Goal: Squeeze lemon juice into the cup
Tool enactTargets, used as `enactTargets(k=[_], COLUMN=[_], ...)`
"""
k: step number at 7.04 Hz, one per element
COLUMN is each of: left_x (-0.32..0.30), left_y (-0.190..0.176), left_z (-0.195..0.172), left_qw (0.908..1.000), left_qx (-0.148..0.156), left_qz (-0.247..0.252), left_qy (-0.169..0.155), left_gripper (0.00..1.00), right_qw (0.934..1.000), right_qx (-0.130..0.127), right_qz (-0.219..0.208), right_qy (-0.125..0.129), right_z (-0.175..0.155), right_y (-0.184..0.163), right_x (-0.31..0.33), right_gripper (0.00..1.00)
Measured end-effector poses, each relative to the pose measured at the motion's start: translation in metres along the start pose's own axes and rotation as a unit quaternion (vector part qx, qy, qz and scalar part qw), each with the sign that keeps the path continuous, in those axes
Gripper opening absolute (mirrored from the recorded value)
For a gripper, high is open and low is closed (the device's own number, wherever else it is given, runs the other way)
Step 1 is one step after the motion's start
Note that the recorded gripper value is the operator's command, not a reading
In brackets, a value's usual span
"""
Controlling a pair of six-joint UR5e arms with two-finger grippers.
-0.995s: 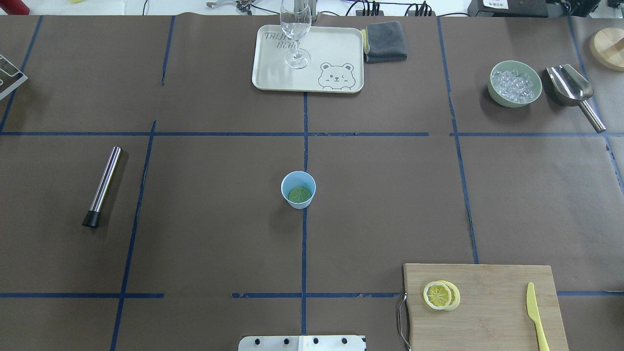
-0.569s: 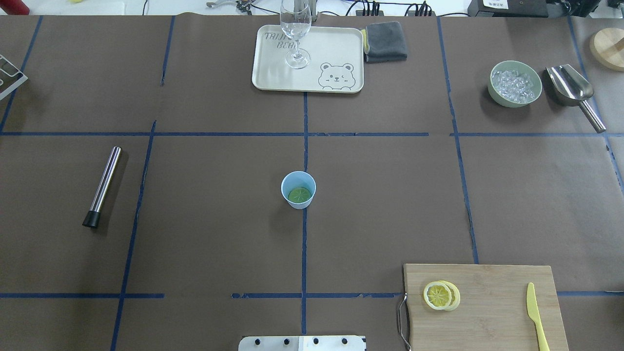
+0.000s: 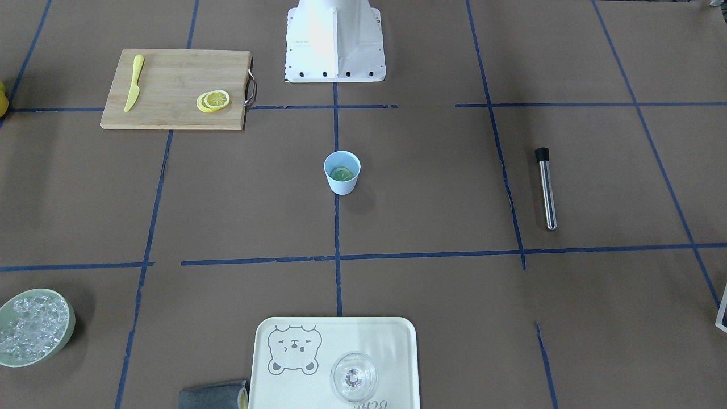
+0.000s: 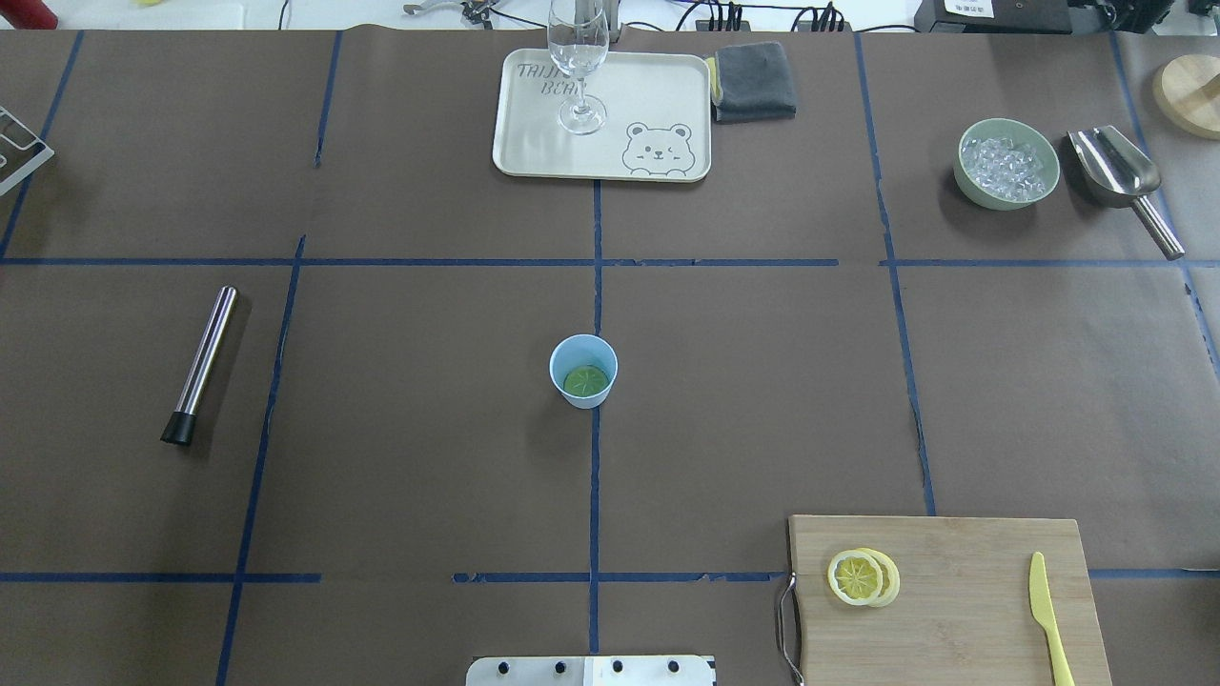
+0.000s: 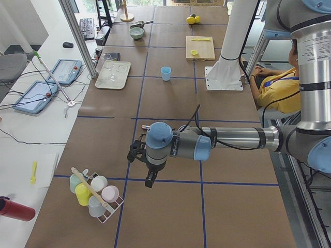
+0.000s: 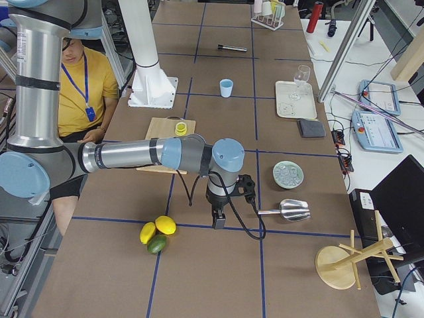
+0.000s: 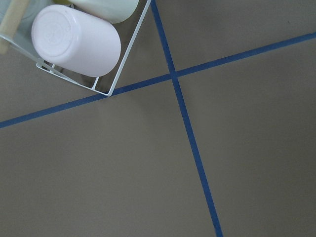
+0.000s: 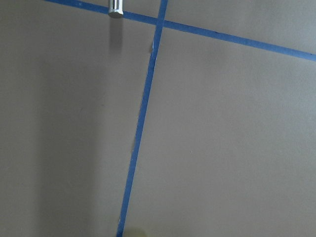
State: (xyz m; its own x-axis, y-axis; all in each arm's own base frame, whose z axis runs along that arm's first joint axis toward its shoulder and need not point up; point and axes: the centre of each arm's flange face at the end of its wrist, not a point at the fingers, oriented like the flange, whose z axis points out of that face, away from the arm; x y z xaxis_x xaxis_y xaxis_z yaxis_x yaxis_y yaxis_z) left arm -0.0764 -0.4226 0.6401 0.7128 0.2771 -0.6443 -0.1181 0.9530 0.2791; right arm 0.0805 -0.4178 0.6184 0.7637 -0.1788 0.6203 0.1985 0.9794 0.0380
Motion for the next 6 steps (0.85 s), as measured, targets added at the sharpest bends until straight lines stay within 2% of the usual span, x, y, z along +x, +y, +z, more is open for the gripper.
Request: enactTargets(k=[4,6], left_x=[0.0037,0.0055], left_y=[-0.0024,-0.0055], left_z=[-0.0013,0.0059], left_qw=[1.0,1.0], left_qx=[0.003,-0.009], left_qz=[0.005,0.0], left_qy=[0.001,0.004], left_gripper=[1.0,1.0], right_qw=[1.0,0.9999], right_qx=[0.0,0.002], right_qz=[0.002,0.002], right_qy=[-0.007,-0.01], right_z=[0.0017,0.0027], right_y=[0.002,0.0026], right_x=[-0.0006,-0.0008], right_gripper=[1.0,1.0])
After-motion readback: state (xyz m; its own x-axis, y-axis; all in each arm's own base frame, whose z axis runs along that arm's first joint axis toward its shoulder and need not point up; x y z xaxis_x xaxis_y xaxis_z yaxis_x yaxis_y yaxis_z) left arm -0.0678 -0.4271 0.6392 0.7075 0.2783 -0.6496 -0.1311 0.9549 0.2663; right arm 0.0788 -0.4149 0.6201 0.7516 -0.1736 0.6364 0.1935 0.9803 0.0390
